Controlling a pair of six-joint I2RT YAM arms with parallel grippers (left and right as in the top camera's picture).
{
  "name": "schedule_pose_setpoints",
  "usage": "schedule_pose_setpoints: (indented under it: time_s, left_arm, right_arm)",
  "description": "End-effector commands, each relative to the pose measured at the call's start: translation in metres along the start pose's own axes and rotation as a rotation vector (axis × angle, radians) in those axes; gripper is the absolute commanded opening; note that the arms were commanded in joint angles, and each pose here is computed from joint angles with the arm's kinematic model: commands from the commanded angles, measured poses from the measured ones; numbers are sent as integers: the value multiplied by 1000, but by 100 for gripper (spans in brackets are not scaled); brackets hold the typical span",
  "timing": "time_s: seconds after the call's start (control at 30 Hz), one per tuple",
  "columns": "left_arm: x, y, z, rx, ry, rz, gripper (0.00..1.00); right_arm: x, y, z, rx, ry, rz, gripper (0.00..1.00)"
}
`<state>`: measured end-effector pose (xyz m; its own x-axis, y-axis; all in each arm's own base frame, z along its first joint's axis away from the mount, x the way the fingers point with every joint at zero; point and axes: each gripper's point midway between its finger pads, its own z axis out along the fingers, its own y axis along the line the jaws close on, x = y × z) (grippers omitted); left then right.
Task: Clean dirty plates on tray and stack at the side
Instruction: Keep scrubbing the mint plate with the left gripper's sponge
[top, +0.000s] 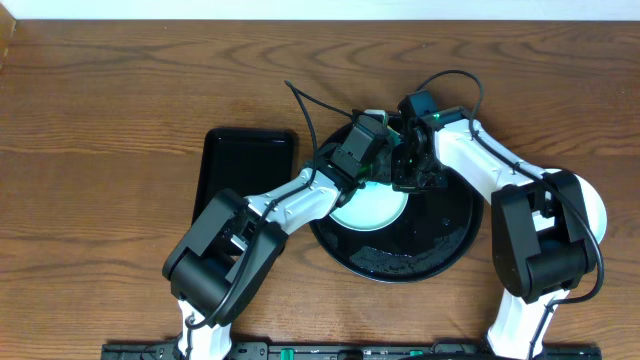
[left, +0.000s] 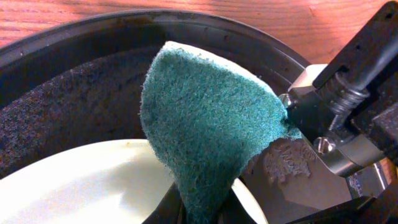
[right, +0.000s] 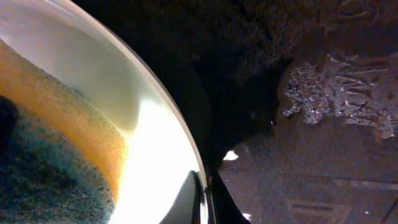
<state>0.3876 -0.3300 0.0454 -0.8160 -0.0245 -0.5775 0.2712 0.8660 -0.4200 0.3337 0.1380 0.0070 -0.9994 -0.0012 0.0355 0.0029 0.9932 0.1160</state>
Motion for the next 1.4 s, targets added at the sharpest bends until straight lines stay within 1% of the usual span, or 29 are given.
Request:
schedule_pose_setpoints:
  time_s: [0.0, 0.17, 0.4, 0.5, 0.57, 0.73, 0.83, 0.9, 1.0, 1.17, 1.37]
  left_arm:
    - [17, 22, 16, -81, 29, 3, 8]
    - [38, 37, 13, -139, 116, -2, 8]
    - [84, 73, -5, -275, 319, -24, 8]
    - [93, 85, -15, -319, 376, -40, 8]
    - [93, 91, -21, -335, 390, -52, 8]
    - [69, 83, -39, -282, 354, -38, 7]
    - [43, 68, -53, -239, 275, -38, 8]
    - [32, 59, -57, -210, 234, -33, 8]
    - [24, 42, -52, -146, 199, -31, 8]
    - [24, 28, -35, -110, 161, -66, 8]
    - [18, 24, -7, -71, 96, -122, 8]
  right_arm:
    - [10, 11, -2, -13, 17, -26, 1]
    - [10, 11, -2, -12, 17, -27, 1]
    - [10, 11, -2, -11, 19, -27, 1]
    - [10, 10, -2, -11, 20, -27, 1]
    - [10, 10, -2, -11, 20, -26, 1]
    - [10, 10, -2, -11, 20, -26, 1]
    - [10, 10, -2, -11, 20, -26, 1]
    - [10, 10, -2, -11, 20, -26, 1]
    - [10, 10, -2, -11, 21, -26, 1]
    - [10, 11, -2, -11, 20, -26, 1]
    - [12, 10, -2, -9, 26, -25, 1]
